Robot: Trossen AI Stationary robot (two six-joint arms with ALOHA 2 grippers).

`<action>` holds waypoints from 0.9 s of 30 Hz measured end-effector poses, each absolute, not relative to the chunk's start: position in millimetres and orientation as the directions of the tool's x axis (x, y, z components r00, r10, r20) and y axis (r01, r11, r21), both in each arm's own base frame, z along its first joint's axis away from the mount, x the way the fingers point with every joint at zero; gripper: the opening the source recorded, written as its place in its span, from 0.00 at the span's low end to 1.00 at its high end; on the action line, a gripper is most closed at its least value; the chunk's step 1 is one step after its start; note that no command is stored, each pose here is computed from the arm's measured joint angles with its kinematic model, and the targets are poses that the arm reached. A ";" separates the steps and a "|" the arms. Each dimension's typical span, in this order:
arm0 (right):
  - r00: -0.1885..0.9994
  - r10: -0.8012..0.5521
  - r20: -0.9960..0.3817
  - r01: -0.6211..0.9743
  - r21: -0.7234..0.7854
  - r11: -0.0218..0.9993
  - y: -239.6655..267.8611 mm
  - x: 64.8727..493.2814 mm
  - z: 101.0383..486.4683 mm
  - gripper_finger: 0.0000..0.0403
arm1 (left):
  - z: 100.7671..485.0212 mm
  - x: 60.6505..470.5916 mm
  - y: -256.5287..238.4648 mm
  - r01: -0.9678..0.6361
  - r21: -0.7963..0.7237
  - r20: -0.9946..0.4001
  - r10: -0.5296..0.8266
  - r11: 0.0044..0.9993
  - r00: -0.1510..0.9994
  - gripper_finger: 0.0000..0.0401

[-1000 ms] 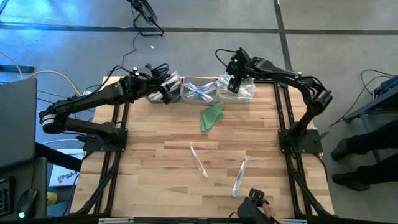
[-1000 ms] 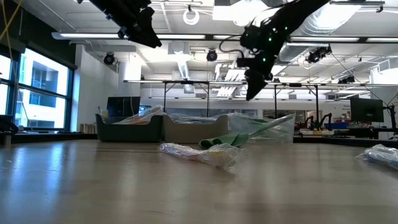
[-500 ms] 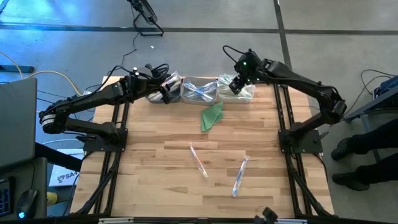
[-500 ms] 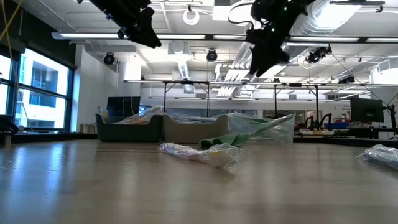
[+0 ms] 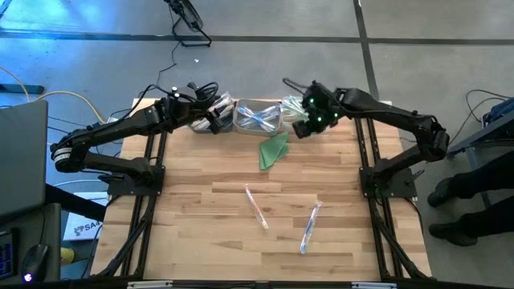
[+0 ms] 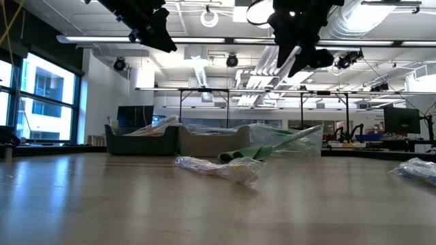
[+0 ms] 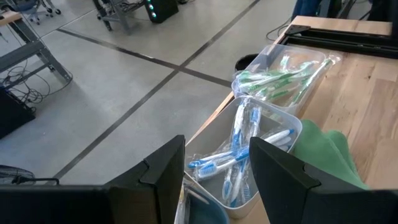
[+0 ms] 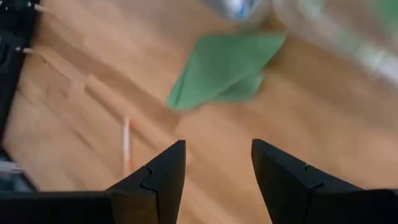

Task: Pick & Place Toothbrushes
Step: Put the blue toothbrush into the gray bin

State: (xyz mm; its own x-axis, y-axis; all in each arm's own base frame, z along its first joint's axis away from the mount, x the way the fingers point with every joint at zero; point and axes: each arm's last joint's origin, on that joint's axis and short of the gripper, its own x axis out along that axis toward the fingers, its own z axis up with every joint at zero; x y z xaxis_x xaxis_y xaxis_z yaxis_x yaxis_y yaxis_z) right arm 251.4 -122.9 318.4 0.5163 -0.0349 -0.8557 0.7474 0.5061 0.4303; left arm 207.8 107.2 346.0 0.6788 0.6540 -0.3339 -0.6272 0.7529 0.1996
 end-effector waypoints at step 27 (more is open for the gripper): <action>0.218 0.098 -0.971 0.969 0.204 -0.137 75.4 259.5 298.0 0.44 | 345.8 207.7 107.0 -0.624 0.199 -0.338 0.651 0.756 0.680 0.44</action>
